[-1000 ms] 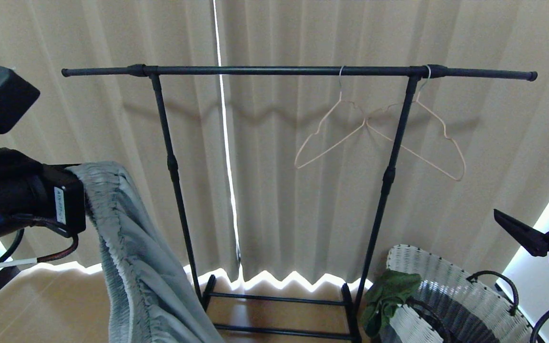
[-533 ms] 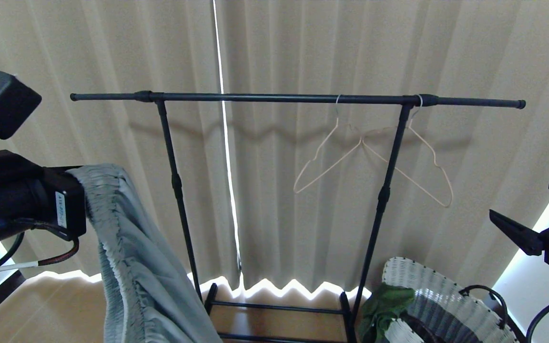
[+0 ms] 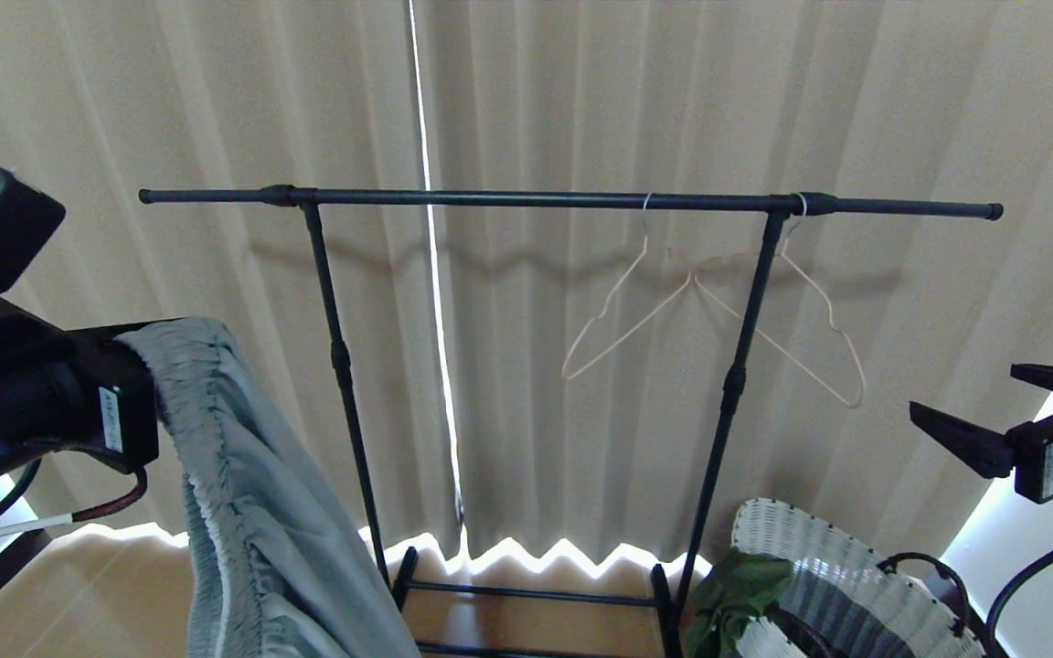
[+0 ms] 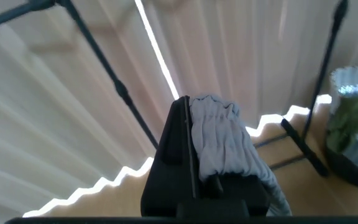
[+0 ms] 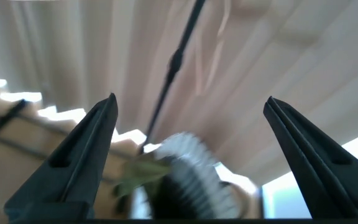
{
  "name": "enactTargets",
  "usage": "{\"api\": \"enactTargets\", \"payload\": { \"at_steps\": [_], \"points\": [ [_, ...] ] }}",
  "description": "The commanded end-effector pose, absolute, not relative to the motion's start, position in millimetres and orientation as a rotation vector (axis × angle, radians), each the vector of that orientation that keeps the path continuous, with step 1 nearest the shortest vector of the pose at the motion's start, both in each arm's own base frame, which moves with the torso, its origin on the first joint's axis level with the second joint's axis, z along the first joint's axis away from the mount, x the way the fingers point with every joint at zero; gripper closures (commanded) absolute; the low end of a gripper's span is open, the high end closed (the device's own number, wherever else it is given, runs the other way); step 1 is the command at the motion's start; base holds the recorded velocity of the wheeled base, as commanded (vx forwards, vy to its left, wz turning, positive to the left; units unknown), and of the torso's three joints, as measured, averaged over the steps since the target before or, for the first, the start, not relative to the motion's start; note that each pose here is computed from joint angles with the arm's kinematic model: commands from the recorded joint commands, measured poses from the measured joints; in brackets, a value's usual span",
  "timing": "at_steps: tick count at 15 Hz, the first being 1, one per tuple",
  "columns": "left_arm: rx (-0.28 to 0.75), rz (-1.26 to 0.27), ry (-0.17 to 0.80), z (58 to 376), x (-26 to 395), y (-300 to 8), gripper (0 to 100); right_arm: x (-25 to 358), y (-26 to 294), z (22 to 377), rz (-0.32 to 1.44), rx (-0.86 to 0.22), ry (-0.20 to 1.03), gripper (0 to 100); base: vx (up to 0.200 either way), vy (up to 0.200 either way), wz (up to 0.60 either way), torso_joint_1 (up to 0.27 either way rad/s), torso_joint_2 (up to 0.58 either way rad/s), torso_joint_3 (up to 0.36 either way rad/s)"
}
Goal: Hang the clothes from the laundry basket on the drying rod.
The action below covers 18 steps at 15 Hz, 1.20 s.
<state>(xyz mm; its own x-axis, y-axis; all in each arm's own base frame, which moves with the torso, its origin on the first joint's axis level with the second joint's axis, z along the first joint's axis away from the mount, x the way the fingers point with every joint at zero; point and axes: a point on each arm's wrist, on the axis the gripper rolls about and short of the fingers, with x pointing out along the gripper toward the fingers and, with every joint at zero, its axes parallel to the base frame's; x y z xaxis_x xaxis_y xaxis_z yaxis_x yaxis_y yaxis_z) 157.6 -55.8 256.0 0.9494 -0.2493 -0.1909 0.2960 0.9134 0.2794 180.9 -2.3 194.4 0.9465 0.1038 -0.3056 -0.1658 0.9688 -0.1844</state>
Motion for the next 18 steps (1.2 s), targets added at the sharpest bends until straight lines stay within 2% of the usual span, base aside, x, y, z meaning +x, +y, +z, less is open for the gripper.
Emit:
{"api": "enactTargets", "payload": {
  "at_steps": [1,15,18],
  "points": [
    [0.309,-0.257,0.157,254.7,159.3,-52.0,100,196.2,-1.7,197.4,0.155,-0.173,0.378,0,0.0,0.0,0.0,0.0,0.0,0.0],
    [0.305,-0.259,0.162,252.0,156.4,-51.1,100,194.6,-3.0,198.5,0.144,-0.173,0.401,0,0.0,0.0,0.0,0.0,0.0,0.0],
    [0.305,-0.259,0.162,252.0,156.4,-51.1,100,195.0,-3.0,198.7,0.144,-0.173,0.401,0,0.0,-0.2,0.0,0.005,0.0,0.001]
  ]
}}
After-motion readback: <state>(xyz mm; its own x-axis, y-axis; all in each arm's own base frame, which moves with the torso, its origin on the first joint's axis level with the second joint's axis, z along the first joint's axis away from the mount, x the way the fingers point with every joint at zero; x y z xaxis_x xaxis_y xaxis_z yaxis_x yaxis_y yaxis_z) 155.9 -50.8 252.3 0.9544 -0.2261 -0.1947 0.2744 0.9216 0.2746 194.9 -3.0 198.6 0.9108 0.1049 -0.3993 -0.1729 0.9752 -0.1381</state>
